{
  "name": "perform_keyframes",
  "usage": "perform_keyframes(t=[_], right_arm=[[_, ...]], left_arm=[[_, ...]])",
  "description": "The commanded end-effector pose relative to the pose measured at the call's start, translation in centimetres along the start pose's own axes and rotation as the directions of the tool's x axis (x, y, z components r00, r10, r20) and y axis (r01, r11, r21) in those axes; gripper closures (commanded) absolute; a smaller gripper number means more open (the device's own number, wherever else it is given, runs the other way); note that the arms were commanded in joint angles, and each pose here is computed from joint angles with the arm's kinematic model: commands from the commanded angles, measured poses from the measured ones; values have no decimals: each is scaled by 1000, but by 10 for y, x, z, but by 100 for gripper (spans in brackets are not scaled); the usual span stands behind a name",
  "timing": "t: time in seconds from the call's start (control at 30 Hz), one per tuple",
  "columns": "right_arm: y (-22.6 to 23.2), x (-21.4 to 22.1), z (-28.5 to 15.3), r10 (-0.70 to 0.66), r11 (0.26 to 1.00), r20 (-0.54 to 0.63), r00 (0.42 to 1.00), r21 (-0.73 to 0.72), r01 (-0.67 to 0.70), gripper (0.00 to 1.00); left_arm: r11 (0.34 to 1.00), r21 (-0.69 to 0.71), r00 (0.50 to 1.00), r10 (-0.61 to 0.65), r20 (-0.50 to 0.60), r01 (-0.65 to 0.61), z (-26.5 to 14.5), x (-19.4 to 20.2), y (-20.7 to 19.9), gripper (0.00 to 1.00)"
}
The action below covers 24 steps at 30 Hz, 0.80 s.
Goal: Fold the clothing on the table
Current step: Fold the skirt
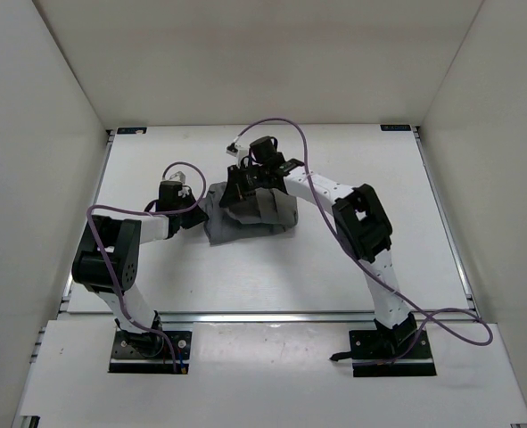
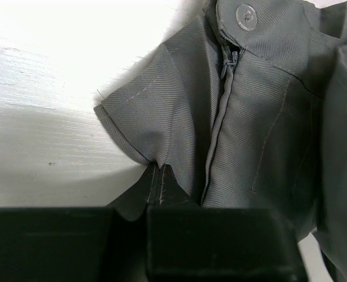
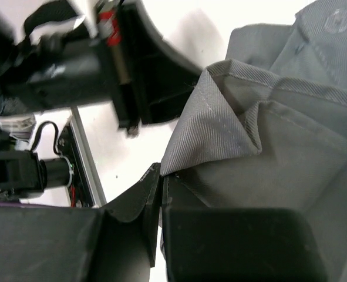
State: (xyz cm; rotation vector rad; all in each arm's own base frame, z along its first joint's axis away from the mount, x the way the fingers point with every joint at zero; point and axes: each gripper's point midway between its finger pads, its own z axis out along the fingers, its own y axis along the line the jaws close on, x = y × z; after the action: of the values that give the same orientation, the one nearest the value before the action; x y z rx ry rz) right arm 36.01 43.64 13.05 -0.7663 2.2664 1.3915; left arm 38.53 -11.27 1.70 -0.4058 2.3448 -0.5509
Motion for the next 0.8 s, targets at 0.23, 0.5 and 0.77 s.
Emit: perform_keyframes(t=[0.23,0.5,0.77], right_arm=[[15,-6,44,14,984,-72,997,-175,-26,99],[0,14,69,53,993,-181,982,-90,-70,100],[-62,56,77,85,963,-280,956,270,-6,100]], left_arm=[[1000,17,999,-7,-44,8,-4,14,-1,100],[1000,25,999,-15,-37,16,-6,12,0,100],[999,33,999,-25,-35,26,-7,13,-1,96]])
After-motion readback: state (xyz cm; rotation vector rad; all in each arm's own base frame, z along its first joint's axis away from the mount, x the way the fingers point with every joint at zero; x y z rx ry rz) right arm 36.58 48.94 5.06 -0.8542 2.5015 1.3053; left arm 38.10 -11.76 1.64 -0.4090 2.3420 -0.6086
